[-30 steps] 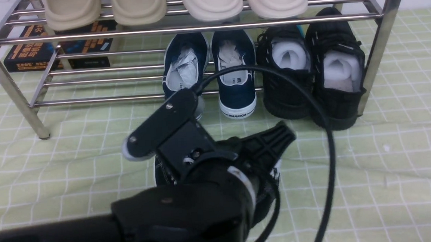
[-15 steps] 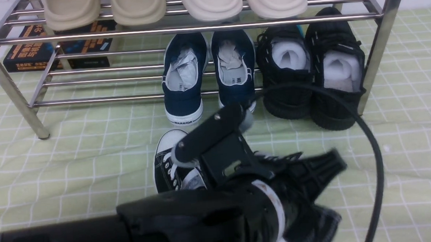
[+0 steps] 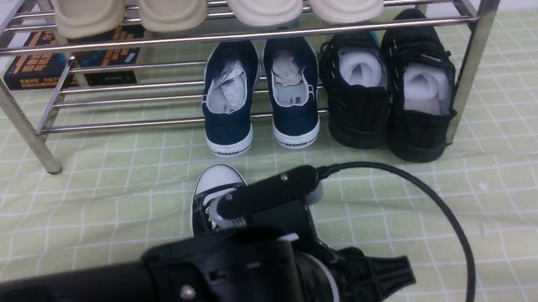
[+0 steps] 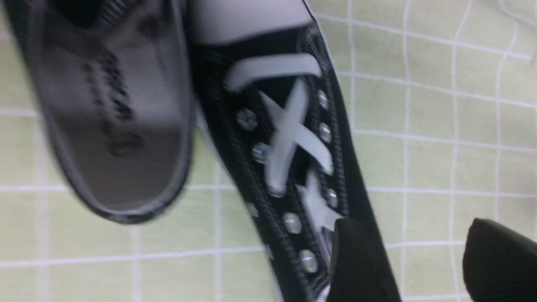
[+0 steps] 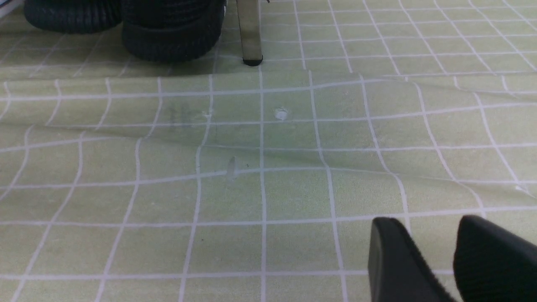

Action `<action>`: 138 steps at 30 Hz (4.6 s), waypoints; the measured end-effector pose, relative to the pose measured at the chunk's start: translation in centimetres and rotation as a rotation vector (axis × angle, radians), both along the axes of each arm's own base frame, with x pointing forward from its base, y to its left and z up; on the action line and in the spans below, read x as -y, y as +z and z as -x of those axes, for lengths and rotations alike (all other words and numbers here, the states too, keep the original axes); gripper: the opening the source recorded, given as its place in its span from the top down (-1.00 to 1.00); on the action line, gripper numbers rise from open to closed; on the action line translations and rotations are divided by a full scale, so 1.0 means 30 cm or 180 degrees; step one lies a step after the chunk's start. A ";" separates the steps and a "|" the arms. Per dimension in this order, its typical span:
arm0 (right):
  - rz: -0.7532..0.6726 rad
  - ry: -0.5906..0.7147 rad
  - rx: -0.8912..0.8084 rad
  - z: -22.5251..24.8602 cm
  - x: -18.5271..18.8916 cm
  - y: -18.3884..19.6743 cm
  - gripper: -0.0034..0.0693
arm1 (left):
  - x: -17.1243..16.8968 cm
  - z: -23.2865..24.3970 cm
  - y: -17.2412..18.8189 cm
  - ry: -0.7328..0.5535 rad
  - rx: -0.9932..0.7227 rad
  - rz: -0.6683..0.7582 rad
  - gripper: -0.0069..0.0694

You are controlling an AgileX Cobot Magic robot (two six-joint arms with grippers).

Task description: Take the shoes off the shelf with your hand from the green coffee tablecloth.

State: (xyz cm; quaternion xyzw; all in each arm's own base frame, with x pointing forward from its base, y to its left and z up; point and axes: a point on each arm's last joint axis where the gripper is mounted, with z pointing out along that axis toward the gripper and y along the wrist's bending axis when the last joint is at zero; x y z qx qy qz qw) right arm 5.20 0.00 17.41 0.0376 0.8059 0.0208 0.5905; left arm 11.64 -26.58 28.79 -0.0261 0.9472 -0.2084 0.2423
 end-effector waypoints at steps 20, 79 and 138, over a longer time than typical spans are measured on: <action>-0.0003 0.0000 0.0000 0.000 0.000 0.000 0.25 | -0.162 0.027 0.245 -0.0661 -0.0380 -0.0599 0.82; -0.0003 -0.0001 0.0000 0.000 0.000 0.000 0.25 | 0.102 -0.224 0.013 -0.0271 0.0060 -0.1010 0.76; -0.0001 0.0000 0.0000 0.000 0.000 0.000 0.25 | 0.083 -0.320 -0.186 0.0172 -0.0220 -0.1018 0.75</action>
